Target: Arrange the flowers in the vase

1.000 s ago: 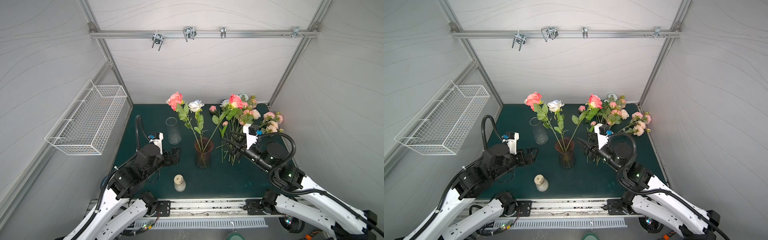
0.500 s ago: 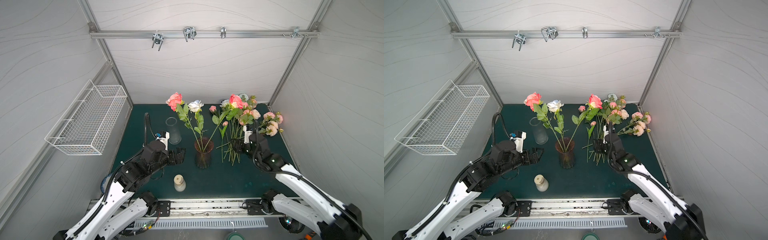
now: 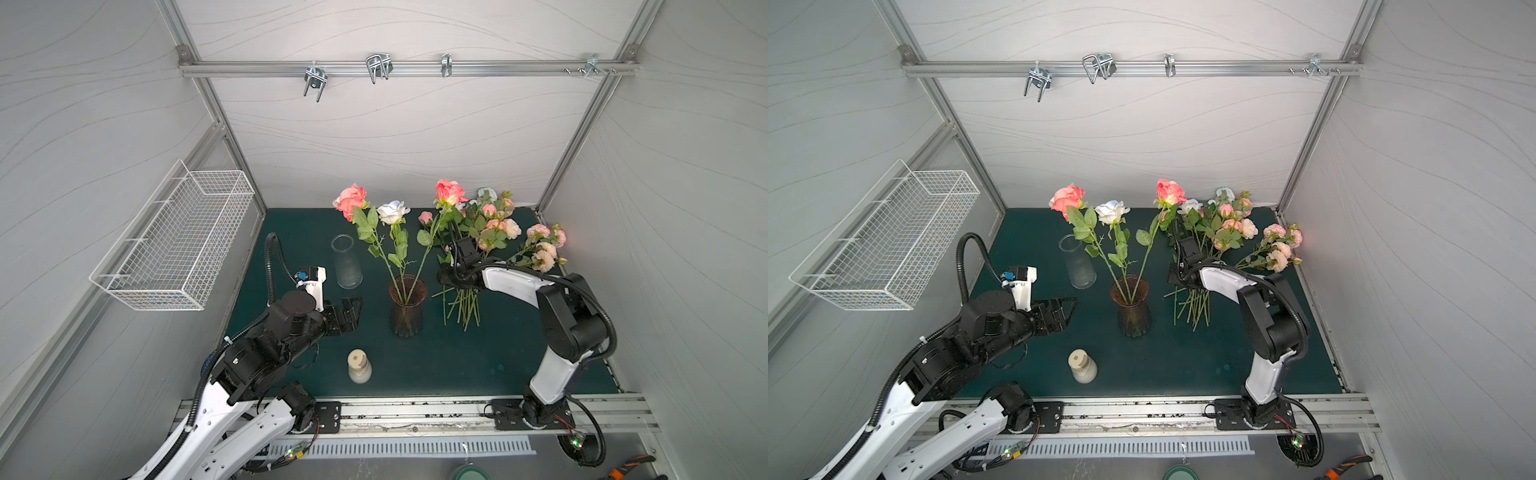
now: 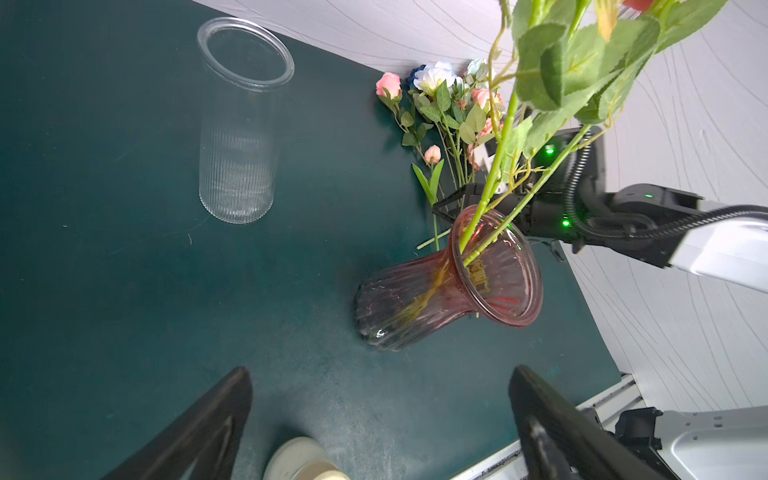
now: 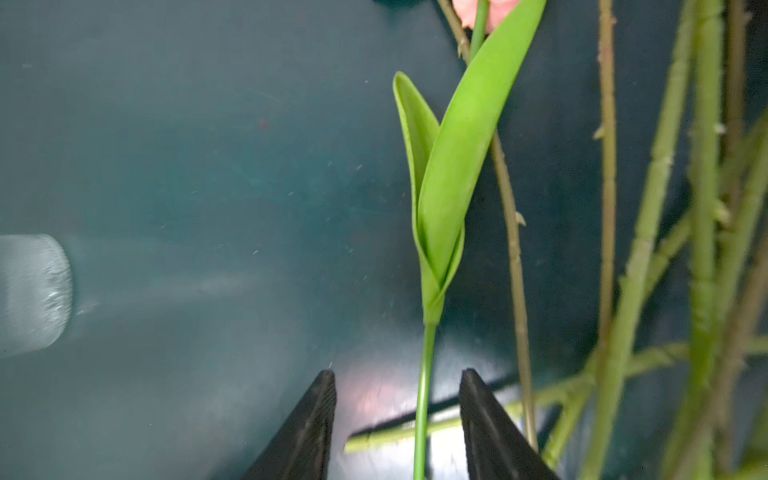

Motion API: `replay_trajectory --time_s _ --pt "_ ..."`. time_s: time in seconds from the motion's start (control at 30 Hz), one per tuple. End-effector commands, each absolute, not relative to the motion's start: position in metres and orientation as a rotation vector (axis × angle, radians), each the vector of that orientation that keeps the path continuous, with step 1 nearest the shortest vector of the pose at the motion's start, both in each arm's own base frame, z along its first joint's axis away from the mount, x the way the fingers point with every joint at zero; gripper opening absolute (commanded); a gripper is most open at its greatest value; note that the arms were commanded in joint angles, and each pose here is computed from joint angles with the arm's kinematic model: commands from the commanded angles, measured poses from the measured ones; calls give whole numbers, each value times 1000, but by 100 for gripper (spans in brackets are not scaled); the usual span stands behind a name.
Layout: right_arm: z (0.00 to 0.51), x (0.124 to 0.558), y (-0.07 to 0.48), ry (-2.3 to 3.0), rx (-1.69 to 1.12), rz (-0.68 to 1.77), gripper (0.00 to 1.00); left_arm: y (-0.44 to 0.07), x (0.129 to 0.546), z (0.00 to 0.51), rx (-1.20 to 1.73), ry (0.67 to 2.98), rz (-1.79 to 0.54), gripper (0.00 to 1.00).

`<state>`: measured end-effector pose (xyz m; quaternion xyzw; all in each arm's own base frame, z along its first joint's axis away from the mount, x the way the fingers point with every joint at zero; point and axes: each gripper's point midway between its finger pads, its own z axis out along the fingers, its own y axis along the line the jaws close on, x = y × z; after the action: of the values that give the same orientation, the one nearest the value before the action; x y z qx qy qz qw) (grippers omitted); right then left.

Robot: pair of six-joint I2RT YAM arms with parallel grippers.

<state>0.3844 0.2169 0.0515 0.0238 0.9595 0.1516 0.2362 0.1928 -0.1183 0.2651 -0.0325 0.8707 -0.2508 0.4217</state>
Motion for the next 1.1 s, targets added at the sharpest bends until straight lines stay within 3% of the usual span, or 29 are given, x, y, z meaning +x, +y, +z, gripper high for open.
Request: replay_trajectory --time_s 0.0,0.13,0.33,0.57,1.07 --pt "41 393 217 2654 86 371 49 -111 193 265 -87 2164 -590 99" --pt "23 395 213 2696 94 310 43 -110 193 265 -85 2162 -578 99" --pt "19 394 207 2691 111 281 21 -109 193 264 -85 2164 -573 99" --pt "83 398 209 2447 37 447 4 -108 192 269 -96 2145 -586 99" --pt "239 314 96 1954 353 504 0 -119 182 317 -58 2013 -764 99"
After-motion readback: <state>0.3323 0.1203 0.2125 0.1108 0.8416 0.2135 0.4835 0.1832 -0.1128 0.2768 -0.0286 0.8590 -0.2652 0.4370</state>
